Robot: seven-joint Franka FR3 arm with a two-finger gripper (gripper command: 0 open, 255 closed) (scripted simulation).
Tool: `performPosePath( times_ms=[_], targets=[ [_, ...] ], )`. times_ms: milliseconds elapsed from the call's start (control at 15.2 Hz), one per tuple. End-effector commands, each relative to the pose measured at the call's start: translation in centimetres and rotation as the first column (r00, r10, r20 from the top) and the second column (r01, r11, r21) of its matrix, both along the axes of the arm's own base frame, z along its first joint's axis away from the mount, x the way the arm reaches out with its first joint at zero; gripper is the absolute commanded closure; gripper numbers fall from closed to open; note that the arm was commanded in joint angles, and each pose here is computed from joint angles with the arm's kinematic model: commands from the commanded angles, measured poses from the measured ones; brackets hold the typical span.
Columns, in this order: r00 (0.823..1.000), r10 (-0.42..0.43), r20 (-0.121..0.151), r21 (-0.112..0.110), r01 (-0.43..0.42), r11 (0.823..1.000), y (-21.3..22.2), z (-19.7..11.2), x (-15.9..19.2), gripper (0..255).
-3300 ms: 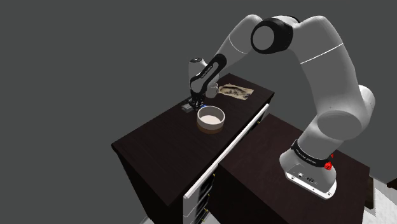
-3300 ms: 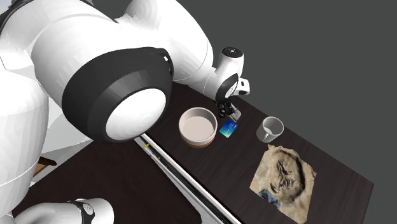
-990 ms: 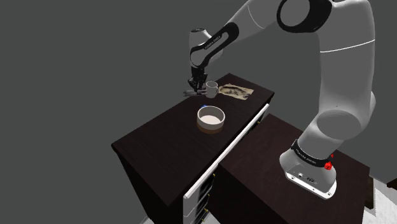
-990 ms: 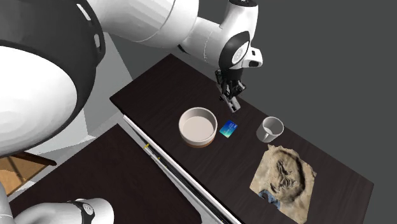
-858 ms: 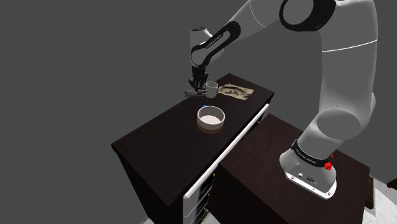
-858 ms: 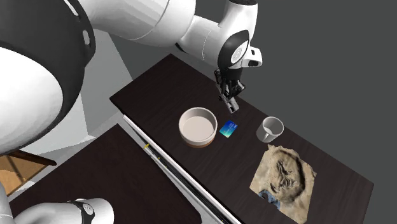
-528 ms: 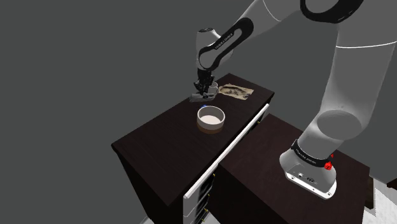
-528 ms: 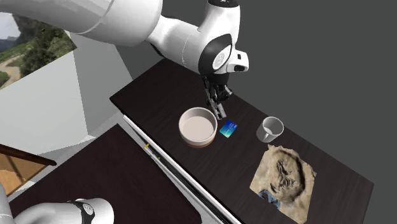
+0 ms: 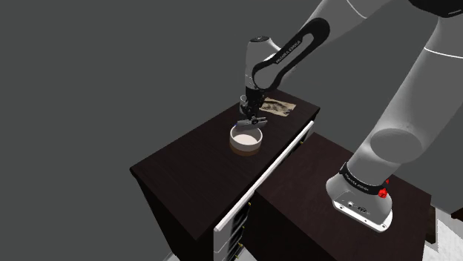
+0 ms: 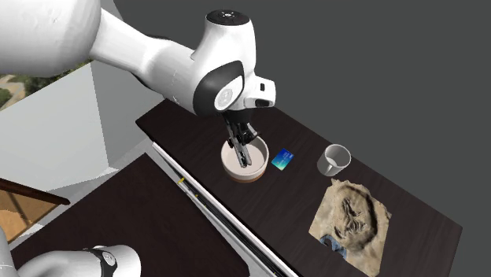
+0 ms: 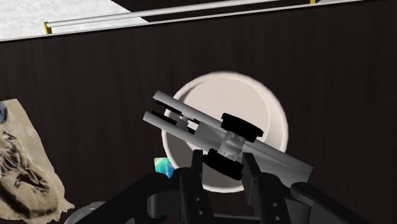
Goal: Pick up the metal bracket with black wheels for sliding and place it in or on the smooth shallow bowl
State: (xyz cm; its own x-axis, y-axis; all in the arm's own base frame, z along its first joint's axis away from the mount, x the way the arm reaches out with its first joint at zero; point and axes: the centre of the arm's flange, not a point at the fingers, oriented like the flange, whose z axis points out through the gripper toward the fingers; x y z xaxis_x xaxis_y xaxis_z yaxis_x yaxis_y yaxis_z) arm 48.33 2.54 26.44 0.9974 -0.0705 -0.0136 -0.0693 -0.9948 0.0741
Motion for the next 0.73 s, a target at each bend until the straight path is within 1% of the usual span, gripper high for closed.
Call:
performPosePath(
  times_ms=[0, 660],
  targets=[
    [1.0, 0.0, 0.001, 0.0, 0.0, 1.0, 0.4, -0.9, -1.1, 255],
    [1.0, 0.0, 0.001, 0.0, 0.0, 1.0, 0.4, -6.1, -1.1, 255]
  ],
)
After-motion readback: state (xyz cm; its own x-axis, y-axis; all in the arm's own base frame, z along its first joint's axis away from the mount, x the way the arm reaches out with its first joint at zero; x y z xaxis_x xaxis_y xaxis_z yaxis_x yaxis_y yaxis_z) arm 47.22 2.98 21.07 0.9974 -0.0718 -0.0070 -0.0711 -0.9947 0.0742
